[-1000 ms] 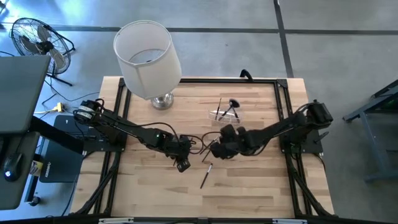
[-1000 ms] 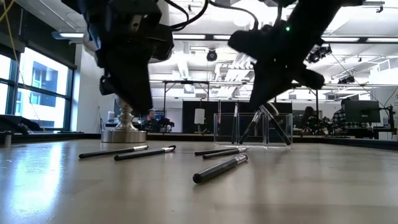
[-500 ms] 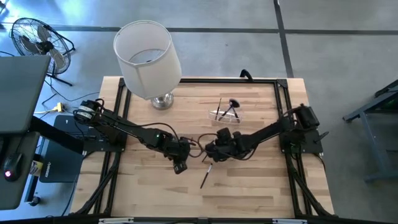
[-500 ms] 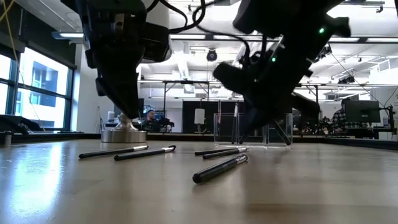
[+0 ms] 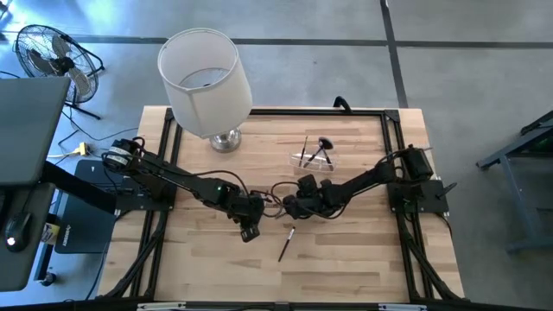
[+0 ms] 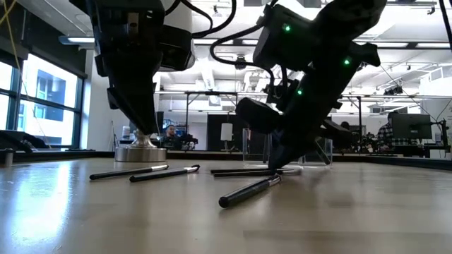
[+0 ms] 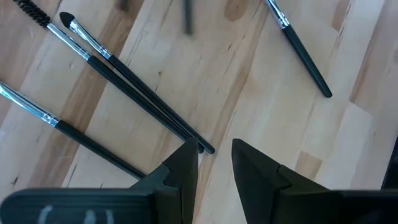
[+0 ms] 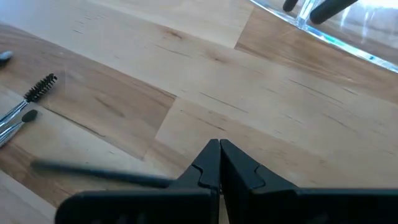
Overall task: Pick & Place Makeup Supplies
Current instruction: Put the makeup brush into the transparent organizer
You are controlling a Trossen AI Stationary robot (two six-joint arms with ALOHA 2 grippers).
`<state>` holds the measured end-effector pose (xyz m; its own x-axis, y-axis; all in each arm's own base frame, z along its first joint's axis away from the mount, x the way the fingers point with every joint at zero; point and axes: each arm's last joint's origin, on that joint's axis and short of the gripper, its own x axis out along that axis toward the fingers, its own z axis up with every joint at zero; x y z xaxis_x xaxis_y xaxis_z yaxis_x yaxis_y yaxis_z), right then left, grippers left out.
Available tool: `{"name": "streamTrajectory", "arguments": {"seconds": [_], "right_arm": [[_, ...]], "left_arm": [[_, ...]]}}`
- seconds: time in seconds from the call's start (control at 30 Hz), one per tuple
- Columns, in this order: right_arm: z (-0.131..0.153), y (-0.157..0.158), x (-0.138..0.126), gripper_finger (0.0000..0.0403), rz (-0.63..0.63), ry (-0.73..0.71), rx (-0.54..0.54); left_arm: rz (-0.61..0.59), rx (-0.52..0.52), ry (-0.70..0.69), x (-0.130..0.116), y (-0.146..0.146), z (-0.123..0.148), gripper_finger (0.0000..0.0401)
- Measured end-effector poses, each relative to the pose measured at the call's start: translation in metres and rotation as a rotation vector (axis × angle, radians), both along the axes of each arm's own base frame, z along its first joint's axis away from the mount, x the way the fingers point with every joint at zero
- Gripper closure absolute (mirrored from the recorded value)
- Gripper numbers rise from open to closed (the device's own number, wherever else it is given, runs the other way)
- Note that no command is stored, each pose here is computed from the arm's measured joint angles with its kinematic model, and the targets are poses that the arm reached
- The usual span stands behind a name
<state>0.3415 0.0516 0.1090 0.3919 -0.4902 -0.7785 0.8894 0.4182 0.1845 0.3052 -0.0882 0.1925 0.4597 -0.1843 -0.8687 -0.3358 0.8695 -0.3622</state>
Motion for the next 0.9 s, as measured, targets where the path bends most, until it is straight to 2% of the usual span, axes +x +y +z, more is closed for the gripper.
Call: {"name": "streamTrajectory", "arguments": {"seconds": [0.2,0.47,0.9], "right_arm": [[0.001,0.0,0.0,0.0403,0.003,0.003,-0.008],[0.016,0.003,-0.009,0.0403,-0.005,0.009,-0.084],[0.013,0.002,-0.014,0.0403,-0.023,0.062,-0.01]], "left_arm": [[-0.001,-0.002,0.0,0.0,0.0,0.0,0.0305],[0.003,0.002,-0.004,0.0,0.0,0.0,0.0305],[0.006,0.007,-0.006,0.001,0.001,0.0,0.0305]]}}
